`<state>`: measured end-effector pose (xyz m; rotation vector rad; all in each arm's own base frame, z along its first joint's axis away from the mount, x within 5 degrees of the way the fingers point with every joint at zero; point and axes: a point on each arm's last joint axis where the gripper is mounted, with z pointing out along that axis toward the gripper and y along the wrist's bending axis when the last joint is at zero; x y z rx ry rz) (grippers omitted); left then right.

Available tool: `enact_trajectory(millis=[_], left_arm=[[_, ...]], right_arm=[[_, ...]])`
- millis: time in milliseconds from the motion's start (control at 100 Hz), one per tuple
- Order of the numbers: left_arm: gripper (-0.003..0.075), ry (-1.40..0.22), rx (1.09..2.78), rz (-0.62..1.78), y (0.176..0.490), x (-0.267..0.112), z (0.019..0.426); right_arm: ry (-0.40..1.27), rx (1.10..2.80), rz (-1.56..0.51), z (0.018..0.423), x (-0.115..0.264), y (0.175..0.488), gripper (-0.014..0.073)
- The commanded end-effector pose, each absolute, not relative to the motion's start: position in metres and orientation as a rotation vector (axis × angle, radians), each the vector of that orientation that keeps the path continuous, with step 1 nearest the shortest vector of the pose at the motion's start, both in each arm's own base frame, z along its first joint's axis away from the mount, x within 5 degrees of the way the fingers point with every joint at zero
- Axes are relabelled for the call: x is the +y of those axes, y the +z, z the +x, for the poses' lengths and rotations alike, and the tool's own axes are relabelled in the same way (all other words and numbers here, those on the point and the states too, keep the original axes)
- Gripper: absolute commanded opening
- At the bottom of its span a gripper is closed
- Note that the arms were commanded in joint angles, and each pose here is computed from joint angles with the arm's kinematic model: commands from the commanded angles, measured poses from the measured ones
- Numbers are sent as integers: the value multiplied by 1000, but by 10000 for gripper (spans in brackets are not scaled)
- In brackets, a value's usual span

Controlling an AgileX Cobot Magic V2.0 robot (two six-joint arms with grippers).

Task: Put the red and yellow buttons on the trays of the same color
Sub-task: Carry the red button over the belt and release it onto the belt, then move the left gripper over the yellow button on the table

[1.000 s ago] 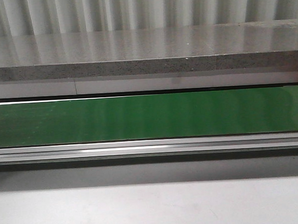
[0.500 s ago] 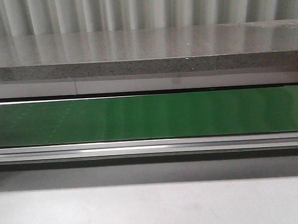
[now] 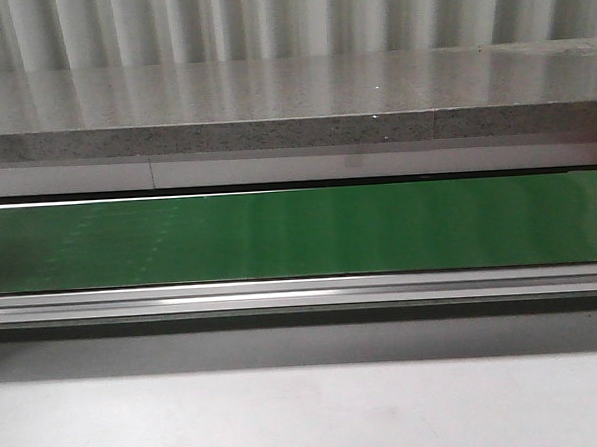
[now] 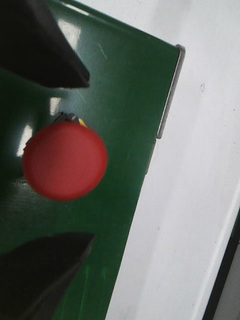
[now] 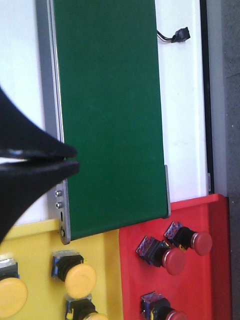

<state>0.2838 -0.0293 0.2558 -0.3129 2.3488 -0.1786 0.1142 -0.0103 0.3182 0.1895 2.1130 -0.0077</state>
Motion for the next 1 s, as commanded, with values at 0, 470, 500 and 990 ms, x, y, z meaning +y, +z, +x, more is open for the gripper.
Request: enact_trajectory(millis=[0,470,500,990], left_arm=[[705,-208,2254,-283,278,-32,286],[627,-153,2108,-245,324,-21,290],[627,-146,2102,-259,325,-16,291],[627,77,2185,-612,269,89,314]], right_arm=[[-14,2026,170,116,-10,331,-67],[-14,2026,170,116,-10,331,-67],[-14,2026,170,116,-10,331,-67],[-14,2026,170,116,-10,331,-67]])
